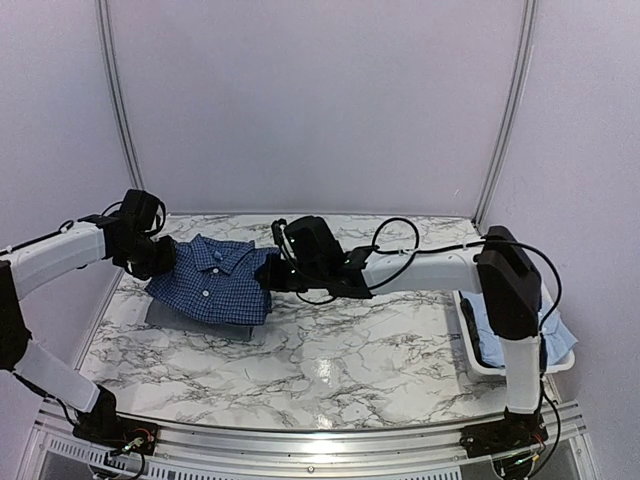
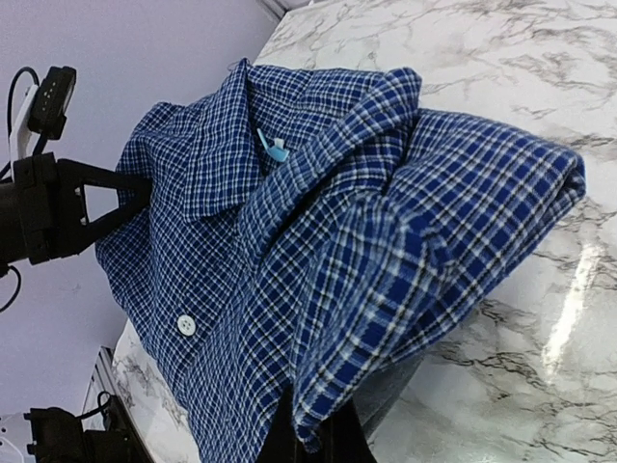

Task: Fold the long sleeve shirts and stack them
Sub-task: Place the square-folded shirt on the square-folded shirt.

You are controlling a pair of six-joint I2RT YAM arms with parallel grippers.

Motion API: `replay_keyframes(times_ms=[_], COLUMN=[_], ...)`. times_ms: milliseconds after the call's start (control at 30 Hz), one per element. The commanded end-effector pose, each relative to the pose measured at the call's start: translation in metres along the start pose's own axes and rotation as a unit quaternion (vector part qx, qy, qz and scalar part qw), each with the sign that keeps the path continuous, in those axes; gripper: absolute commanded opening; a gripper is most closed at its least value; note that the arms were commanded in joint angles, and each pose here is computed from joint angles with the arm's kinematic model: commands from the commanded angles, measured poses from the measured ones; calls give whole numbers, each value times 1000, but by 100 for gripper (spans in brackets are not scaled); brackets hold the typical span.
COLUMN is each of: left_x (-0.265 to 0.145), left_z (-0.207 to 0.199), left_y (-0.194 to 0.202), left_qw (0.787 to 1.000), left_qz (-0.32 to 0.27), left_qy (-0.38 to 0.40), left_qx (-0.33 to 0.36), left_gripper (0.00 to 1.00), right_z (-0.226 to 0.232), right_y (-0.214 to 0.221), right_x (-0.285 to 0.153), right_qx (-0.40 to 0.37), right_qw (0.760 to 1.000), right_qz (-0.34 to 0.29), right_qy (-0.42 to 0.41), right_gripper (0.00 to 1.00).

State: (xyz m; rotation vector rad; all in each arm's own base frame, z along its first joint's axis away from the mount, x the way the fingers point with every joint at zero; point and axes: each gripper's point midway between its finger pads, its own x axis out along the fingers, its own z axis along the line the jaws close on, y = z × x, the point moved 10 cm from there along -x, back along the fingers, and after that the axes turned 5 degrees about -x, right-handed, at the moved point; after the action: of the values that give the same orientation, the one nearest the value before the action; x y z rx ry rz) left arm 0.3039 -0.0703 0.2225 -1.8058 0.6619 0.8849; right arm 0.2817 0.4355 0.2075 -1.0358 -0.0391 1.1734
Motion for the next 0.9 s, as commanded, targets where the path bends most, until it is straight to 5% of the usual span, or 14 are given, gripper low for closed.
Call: replay_keyframes(times_ms=[0,533,633,733,800,867], left_x=[6,52,54,46,39,30], left_z=[26,48,54,57,54,48], left_y=[-3,-4,-4,-7,-11,-15], left_qw=[999,994,991,991,992,995], left_qz=[6,46,41,24,14,8], left_qy=[-46,-92,-114,-123,-109,-85], left_qx=[-9,-48,-50,-57,-59,-60], left_gripper=[0,5,32,83,98,99], right_z=[27,-5,-10,-12,-17,-22], right_y=[-4,43,44,39,33,26], right_x=[19,57,55,43,33,19], right_qx=[9,23,19,3,-6,-12], right_qw=[999,999,998,999,999,999], right_qz=[-19,30,46,42,38,32], right_qy=[-50,-30,-34,-25,-15,-6], right_gripper=[0,4,30,57,76,88])
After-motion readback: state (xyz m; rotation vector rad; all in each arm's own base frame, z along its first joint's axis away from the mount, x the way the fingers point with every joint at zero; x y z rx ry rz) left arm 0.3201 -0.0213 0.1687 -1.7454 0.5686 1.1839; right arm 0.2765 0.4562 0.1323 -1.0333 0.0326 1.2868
